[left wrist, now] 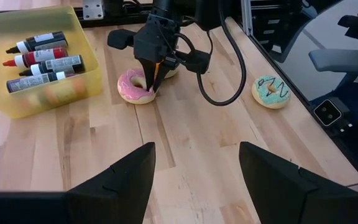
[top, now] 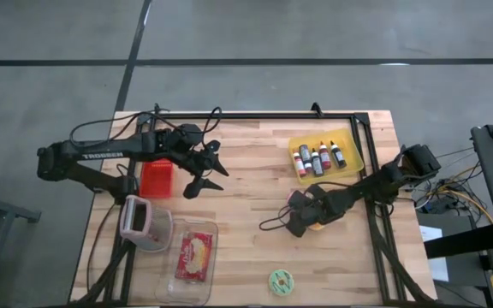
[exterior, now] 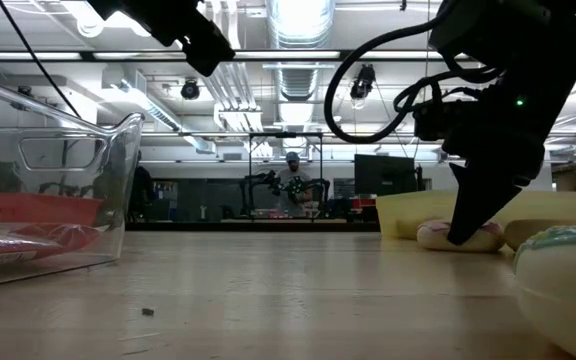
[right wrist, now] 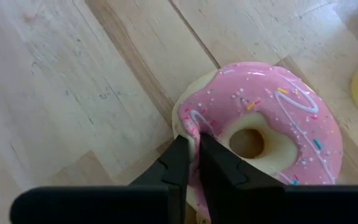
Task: Pick & Place Food Item
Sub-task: Put the pink donut into the red bin
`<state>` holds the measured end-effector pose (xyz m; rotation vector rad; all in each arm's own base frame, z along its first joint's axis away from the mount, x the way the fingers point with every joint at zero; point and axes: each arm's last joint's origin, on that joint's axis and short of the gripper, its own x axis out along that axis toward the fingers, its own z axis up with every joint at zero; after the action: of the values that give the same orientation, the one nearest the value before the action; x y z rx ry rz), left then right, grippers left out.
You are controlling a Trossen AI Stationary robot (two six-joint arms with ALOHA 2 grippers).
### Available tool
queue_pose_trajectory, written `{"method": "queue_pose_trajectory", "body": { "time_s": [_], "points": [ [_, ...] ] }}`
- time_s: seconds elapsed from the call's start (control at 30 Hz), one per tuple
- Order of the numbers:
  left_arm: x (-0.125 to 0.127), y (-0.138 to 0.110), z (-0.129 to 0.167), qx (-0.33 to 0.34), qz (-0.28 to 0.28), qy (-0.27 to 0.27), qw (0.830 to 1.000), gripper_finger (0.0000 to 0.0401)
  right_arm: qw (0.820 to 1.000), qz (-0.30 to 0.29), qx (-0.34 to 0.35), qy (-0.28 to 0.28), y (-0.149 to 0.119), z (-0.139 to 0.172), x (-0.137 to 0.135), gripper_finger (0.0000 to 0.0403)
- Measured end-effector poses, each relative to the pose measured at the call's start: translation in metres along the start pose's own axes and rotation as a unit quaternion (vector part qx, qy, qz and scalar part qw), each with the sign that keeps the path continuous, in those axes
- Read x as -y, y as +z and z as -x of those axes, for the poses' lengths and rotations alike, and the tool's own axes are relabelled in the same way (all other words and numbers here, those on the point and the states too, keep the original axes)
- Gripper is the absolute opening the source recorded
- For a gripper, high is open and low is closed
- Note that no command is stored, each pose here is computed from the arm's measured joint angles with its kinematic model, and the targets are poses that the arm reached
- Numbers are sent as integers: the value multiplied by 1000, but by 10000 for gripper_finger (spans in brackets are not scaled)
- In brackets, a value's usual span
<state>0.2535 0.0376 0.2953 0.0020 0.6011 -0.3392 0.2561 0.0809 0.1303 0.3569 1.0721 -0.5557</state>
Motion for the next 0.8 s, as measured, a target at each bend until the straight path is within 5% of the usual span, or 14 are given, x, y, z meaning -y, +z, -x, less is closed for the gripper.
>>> {"method": "queue_pose_trajectory", "body": {
  "time_s": [0.5, 0.8],
  "points": [
    [0, 0, 0, 0, 0, -1, 1000, 234, 999, 22, 28, 40, 9, 23, 3, 27],
    [0, 2, 0, 7, -4, 1, 1000, 234, 992, 40, 106, 57, 21, 55, 11, 27]
  ]
}}
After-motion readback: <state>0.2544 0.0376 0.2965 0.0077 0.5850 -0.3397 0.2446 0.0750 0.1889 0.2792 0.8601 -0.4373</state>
